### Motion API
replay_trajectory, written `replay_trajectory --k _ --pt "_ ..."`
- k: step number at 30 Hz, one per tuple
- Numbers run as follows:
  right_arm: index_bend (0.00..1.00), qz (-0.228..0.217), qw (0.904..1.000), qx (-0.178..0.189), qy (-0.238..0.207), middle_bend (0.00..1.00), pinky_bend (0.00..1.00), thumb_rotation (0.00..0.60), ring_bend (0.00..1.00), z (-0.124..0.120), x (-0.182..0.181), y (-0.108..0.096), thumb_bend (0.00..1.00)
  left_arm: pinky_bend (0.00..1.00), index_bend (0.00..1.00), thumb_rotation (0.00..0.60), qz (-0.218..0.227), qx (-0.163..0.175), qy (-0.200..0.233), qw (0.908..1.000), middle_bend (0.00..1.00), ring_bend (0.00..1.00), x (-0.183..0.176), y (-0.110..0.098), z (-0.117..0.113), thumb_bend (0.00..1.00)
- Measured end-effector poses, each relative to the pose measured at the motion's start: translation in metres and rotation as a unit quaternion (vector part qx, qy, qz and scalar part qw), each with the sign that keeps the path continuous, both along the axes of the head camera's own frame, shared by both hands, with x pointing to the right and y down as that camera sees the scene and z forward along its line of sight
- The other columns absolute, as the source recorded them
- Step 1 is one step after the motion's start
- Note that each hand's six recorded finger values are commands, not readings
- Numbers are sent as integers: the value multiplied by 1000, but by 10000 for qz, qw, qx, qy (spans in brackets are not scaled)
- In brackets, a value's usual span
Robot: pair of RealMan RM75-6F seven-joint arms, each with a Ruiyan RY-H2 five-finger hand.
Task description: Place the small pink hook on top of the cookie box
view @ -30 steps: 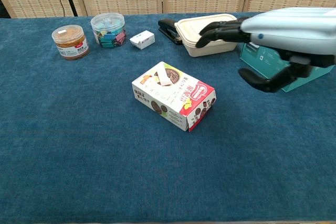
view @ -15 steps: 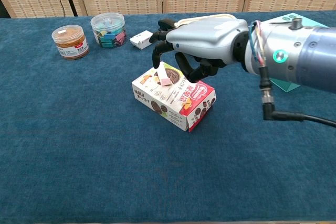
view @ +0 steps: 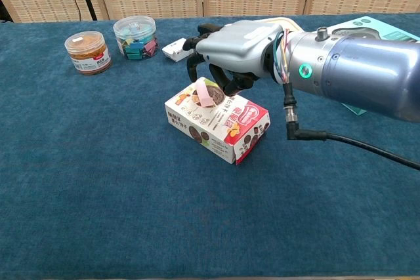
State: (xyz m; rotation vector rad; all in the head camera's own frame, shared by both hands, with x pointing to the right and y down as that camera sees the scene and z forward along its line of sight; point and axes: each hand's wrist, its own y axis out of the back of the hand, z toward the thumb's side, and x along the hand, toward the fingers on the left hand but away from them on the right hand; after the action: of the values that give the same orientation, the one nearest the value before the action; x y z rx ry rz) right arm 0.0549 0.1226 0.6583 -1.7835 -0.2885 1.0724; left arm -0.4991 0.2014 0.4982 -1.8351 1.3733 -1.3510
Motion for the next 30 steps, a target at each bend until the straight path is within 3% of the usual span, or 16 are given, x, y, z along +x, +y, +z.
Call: replay_trajectory --k 30 --pt "336 -61 9998 -132 161 0 0 600 0 17 10 18 1000 0 0 600 -50 -45 -70 10000 0 0 3 1 3 142"
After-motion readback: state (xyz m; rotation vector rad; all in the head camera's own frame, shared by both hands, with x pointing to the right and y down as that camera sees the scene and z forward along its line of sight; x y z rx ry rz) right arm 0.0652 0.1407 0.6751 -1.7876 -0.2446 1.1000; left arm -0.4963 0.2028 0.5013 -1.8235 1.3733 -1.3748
